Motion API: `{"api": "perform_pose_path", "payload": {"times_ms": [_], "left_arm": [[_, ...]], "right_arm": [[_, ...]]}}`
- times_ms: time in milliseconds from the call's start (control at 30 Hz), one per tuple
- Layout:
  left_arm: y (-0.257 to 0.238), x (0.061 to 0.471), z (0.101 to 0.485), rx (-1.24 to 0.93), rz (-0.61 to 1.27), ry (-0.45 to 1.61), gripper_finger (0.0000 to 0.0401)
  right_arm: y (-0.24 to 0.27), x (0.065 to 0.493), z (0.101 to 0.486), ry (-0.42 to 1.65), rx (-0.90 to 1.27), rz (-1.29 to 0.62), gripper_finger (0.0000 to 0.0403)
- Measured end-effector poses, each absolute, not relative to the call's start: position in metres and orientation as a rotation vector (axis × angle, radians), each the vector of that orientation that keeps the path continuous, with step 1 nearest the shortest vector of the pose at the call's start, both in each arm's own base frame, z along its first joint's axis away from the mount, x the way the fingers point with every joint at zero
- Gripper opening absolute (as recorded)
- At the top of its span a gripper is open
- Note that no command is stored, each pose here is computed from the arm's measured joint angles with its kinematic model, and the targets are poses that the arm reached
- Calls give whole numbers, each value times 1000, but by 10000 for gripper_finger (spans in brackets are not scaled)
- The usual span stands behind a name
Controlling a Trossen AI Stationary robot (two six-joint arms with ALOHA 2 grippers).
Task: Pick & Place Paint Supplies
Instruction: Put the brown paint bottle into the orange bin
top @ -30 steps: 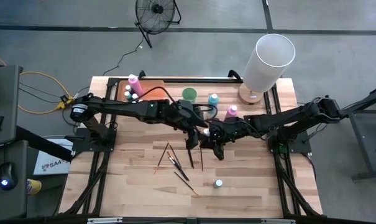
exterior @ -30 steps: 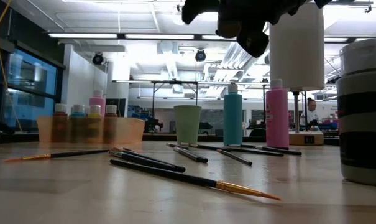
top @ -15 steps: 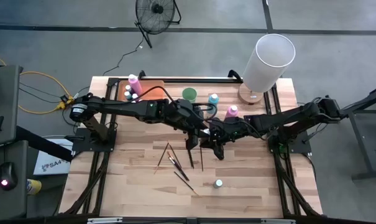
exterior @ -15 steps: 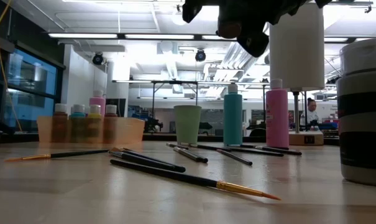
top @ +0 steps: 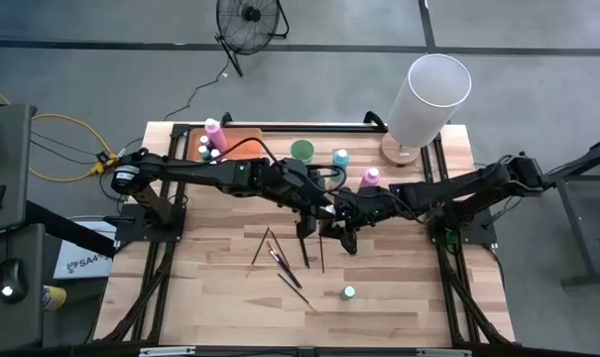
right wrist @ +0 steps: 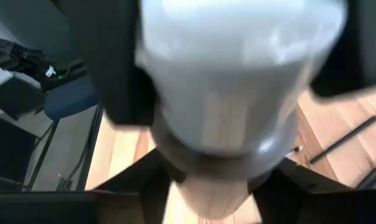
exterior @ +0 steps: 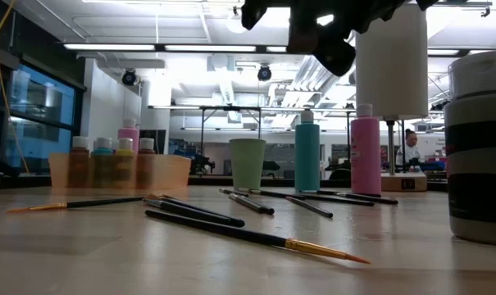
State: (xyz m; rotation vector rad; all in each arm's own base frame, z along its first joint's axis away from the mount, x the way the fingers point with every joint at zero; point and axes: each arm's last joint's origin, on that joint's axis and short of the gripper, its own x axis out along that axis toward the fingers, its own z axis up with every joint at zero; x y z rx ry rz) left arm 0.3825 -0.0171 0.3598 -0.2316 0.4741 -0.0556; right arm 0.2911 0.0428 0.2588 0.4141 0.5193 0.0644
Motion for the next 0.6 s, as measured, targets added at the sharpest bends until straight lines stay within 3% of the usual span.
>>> {"api": "perform_pose_path", "payload": {"times_ms": [267, 600], "left_arm": [[-12, 370, 354, -181, 113, 584, 113], [1, 338, 362, -61, 529, 602, 113]], "right_arm": [[41, 270, 260, 662, 490, 44, 279], [32, 226, 288, 655, 478, -70, 282]]}}
